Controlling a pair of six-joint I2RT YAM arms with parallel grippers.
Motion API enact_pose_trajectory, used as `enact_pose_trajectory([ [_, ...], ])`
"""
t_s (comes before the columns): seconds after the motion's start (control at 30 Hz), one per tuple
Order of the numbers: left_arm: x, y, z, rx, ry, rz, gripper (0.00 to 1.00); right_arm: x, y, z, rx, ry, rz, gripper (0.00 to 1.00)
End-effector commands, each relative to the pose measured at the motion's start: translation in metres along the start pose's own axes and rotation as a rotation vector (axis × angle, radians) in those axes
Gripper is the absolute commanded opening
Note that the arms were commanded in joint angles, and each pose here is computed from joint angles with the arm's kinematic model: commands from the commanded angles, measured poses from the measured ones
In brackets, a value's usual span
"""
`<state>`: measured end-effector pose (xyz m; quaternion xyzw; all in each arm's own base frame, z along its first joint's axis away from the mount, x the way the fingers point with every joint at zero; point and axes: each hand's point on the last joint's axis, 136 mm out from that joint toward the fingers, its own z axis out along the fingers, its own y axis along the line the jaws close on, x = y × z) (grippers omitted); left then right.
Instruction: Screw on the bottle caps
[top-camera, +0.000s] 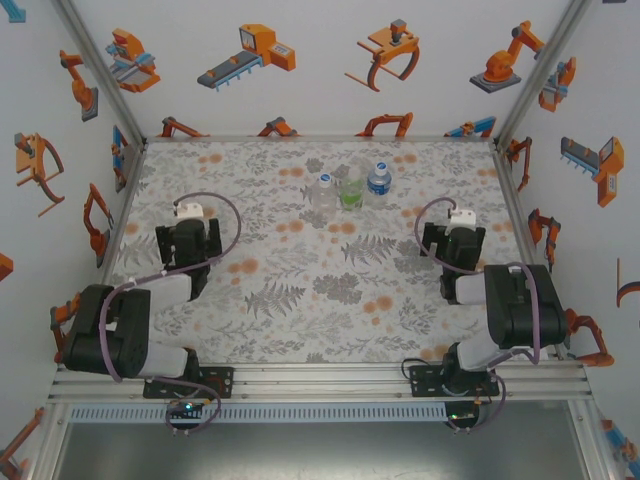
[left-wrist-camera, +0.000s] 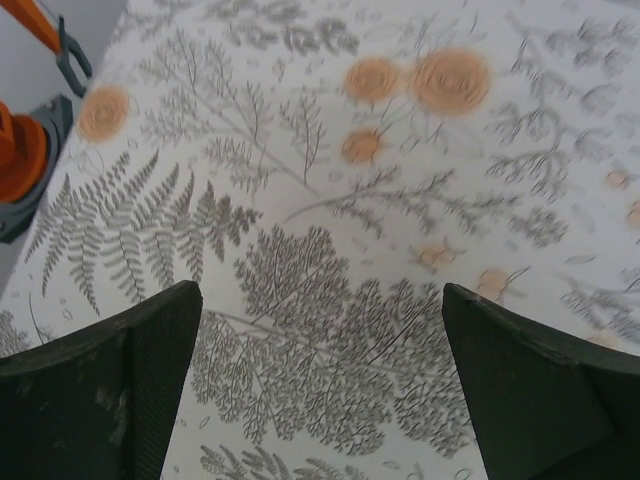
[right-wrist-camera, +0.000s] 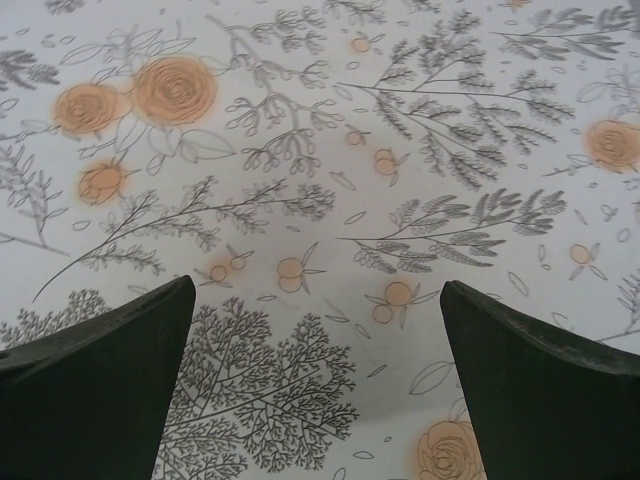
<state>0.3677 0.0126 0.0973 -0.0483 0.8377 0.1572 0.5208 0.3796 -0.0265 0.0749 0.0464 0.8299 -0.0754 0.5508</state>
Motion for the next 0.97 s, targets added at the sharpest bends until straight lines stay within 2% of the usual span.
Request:
enact_pose_trajectory([
  [0.0, -0.029, -0.013, -0.002, 0.109, -0.162, -0.043, 0.97, -0.018, -0.016, 0.001, 0.09, -0.057, 0.058, 0.99],
  [0.13, -0.023, -0.017, 0.008, 0.134, -0.162, -0.052, 0.97, -0.018, -0.016, 0.002, 0.086, -0.055, 0.056, 0.99],
  [0.27, -0.02, -0.022, 0.015, 0.203, -0.114, -0.061, 0.97, -0.018, -0.015, 0.002, 0.084, -0.056, 0.057, 0.99],
  [0.37, -0.009, -0.029, 0.024, 0.313, -0.052, -0.092, 0.97, -0.018, -0.015, 0.002, 0.085, -0.056, 0.056, 0.99],
  [0.47, -0.008, -0.03, 0.021, 0.341, -0.089, -0.095, 0.97, -0.018, -0.015, 0.002, 0.083, -0.056, 0.055, 0.99],
  [0.57, -0.009, -0.031, 0.02, 0.341, -0.096, -0.092, 0.97, -0.018, -0.015, 0.002, 0.082, -0.056, 0.056, 0.99],
  [0.7, -0.009, -0.027, 0.018, 0.267, -0.118, -0.075, 0.97, -0.018, -0.015, 0.002, 0.082, -0.057, 0.057, 0.99],
  [0.93, -0.008, -0.027, 0.019, 0.267, -0.108, -0.077, 0.97, -0.018, -0.015, 0.001, 0.082, -0.059, 0.055, 0.99],
])
